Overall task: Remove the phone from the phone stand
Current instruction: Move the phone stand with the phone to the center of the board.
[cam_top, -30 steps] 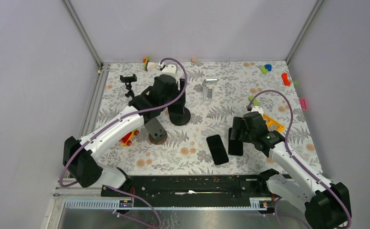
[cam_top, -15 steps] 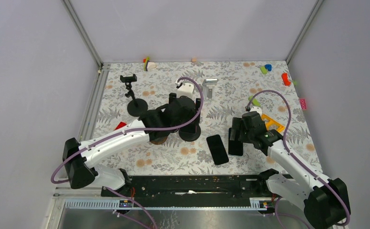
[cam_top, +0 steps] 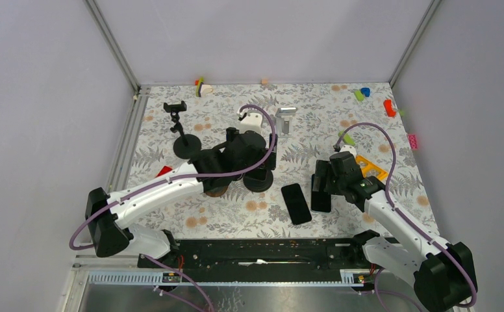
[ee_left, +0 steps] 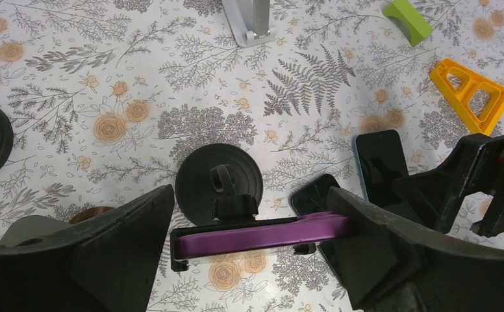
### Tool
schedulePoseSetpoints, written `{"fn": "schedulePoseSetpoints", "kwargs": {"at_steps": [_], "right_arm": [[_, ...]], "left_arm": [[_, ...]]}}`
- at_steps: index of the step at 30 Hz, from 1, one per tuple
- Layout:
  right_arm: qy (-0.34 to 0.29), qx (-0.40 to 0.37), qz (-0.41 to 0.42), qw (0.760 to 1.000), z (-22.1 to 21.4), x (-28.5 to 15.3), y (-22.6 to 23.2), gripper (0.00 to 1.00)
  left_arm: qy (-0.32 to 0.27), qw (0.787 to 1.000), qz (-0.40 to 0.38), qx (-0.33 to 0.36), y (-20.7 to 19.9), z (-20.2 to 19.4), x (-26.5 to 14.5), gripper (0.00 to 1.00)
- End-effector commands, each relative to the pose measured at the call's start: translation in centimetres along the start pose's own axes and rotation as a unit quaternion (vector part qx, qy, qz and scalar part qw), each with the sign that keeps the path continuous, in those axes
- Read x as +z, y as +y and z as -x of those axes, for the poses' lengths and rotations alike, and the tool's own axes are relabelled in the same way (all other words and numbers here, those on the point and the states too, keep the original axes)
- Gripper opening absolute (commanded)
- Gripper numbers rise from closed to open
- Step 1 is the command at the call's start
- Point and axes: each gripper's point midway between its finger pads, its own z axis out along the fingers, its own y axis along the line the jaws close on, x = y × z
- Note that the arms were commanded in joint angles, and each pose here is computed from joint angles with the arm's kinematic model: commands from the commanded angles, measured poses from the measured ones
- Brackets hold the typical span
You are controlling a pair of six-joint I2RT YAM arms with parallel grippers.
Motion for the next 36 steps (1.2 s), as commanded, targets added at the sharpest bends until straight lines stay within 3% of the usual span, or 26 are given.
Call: {"fn": "schedulePoseSetpoints", "kwargs": {"at_steps": [1,11,20,25,27,32,36], "right_arm": [[-0.026,-0.002,0.016,1.0,1.9,-0.6,1.0,1.0],[-0.03,-0.001,0.022,0.999,2.5,-0.8,1.4,1.0],[-0.04,0.004,0.013,0.999,3.0,-1.5,1.0,0.98],[-0.052,0.01,0.013,0.999,3.7,-2.2,1.0,0.98],[-0.06,0.028,0.006,0.998,4.3,-3.0,0.8,0.98],[-0.094,0.048,0.03,0.994,6.2,-5.0,1.6,0.98],[-0.14,0.057,0.016,0.988,9.3,-6.4,1.5,0.98]], "left_arm": [[-0.039,0.998,-0.038,-0.022,-1.5,3.4,-1.7,0.99],[-0.073,0.994,-0.077,-0.031,-2.2,6.5,-4.2,0.99],[-0.125,0.985,-0.11,0.05,-2.5,11.2,-6.0,0.99],[-0.132,0.981,-0.142,-0.002,0.6,14.0,-6.1,0.99],[-0.132,0.983,-0.127,-0.032,3.6,14.7,-5.4,0.99],[-0.109,0.988,-0.08,-0.075,9.3,13.4,-4.4,0.99],[-0.1,0.991,-0.062,-0.061,11.0,11.4,-5.3,0.99]]}}
